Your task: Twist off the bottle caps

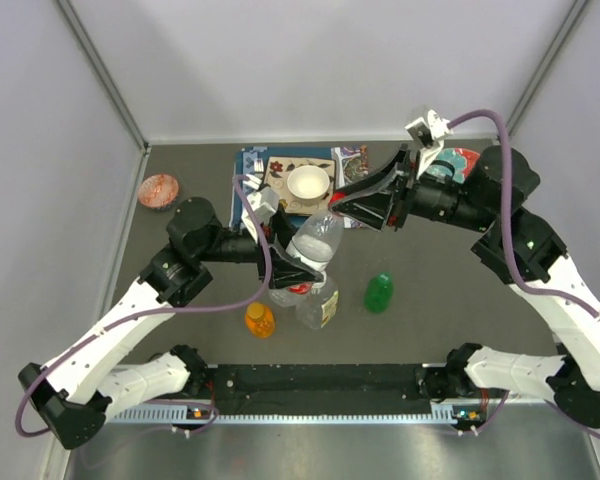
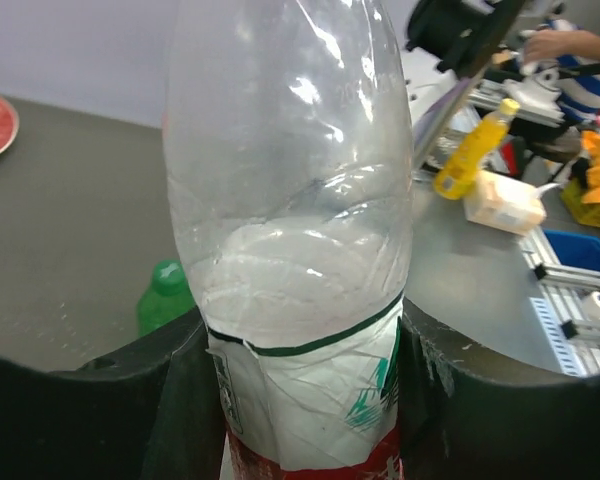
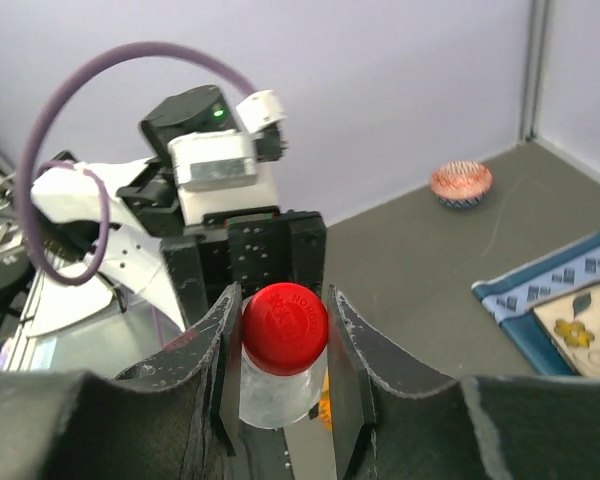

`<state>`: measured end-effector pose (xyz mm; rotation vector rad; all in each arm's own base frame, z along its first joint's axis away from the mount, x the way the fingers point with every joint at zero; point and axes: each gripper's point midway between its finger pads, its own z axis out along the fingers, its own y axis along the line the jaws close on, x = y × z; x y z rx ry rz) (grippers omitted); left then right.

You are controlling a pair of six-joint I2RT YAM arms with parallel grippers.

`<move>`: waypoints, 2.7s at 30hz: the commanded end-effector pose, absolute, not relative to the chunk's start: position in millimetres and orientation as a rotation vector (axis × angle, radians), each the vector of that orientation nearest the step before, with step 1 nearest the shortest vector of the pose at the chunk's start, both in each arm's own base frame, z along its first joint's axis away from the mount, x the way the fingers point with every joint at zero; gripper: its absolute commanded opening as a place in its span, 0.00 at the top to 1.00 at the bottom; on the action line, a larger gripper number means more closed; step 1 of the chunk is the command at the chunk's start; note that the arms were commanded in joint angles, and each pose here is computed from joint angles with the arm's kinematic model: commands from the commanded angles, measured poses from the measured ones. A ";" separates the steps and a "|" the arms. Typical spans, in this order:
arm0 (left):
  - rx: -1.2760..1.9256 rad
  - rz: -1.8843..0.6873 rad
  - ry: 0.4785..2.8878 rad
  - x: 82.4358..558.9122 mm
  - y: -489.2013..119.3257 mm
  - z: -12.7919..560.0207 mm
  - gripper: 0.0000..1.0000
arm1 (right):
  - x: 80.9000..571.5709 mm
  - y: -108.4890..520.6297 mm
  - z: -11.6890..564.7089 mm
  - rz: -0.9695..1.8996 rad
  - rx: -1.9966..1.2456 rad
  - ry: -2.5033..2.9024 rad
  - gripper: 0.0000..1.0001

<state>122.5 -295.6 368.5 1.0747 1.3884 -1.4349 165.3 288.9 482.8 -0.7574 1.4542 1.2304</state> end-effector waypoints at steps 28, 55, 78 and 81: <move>1.337 -1.727 1.009 64.4 -275.2 429.2 0.55 | 76.5 273.3 439.6 1.329 -1.447 1.056 1.00; 0.685 -0.775 1.410 222.1 -256.9 404.9 0.51 | 209.0 221.4 541.3 1.177 -0.051 1.396 0.12; 0.709 -0.552 1.460 225.7 -273.0 382.9 0.50 | 254.2 278.1 493.8 1.114 -0.093 1.586 0.35; 0.711 -0.557 1.459 225.2 -274.4 383.3 0.50 | 255.7 282.4 486.6 1.115 -0.101 1.605 0.36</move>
